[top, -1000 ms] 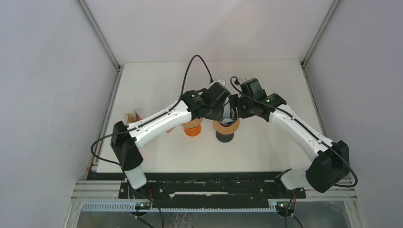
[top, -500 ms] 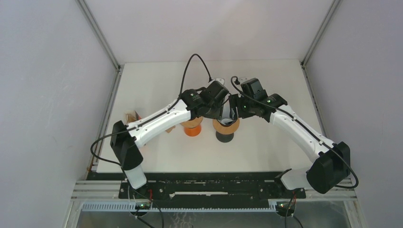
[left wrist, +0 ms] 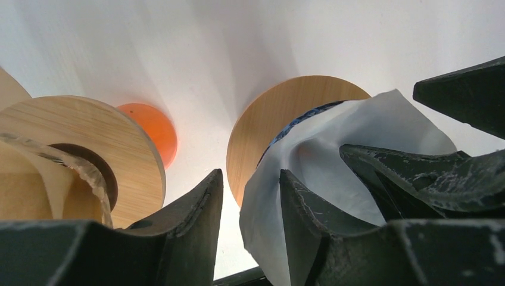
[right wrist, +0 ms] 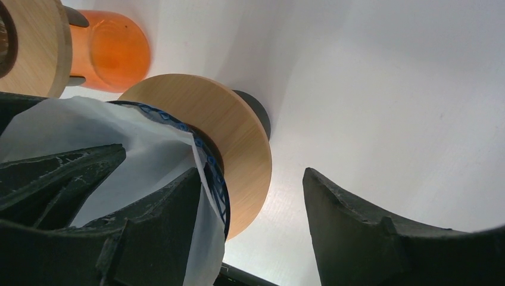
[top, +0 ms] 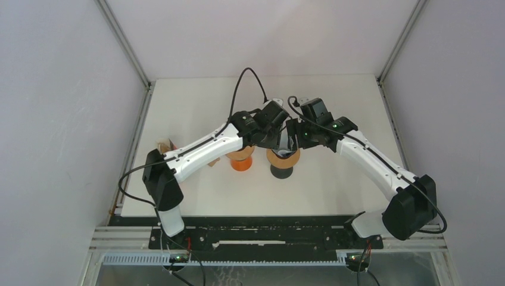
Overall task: Place the coffee filter in the dripper
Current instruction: Place the coffee filter in the coffee dripper.
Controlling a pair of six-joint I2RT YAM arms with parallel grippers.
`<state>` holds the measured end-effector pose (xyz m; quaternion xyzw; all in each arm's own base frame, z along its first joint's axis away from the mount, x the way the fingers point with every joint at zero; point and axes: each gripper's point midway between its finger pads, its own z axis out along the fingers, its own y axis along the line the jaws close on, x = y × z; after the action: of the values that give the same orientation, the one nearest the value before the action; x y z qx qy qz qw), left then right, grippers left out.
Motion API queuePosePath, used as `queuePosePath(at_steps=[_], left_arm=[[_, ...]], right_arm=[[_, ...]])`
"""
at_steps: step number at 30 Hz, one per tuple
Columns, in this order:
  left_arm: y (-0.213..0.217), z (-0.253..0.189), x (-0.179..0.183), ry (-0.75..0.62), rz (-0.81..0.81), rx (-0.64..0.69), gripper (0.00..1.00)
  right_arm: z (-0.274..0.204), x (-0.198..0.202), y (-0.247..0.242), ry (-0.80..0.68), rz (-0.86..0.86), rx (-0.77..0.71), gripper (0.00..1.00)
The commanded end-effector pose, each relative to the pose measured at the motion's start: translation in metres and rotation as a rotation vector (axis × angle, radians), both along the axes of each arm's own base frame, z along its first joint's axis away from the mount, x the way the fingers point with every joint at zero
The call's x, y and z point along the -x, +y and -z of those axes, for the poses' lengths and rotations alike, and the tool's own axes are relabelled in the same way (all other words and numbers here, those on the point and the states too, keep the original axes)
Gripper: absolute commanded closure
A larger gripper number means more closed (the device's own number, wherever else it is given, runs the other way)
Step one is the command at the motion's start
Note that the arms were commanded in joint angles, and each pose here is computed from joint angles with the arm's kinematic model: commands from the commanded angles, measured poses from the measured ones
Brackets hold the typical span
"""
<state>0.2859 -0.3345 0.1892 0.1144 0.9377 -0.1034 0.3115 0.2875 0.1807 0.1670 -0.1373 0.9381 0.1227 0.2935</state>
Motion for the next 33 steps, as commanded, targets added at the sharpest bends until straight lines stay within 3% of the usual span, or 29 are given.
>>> queuePosePath(at_steps=[1,11,20,33], left_arm=[[0.000,-0.003,-0.006,-0.016,0.001,-0.004,0.55],[0.002,0.007,-0.005,0.001,0.001,-0.022,0.56],[0.000,0.003,-0.004,-0.004,0.002,-0.008,0.56],[0.001,0.002,-0.003,-0.004,-0.002,-0.005,0.56]], right_arm=[[0.001,-0.005,0.000,-0.014,-0.007,0.013,0.28],[0.002,-0.006,-0.002,-0.017,0.005,0.023,0.28],[-0.038,-0.001,0.009,-0.105,-0.019,-0.107,0.27],[-0.044,0.017,0.033,-0.050,-0.091,-0.214,0.26]])
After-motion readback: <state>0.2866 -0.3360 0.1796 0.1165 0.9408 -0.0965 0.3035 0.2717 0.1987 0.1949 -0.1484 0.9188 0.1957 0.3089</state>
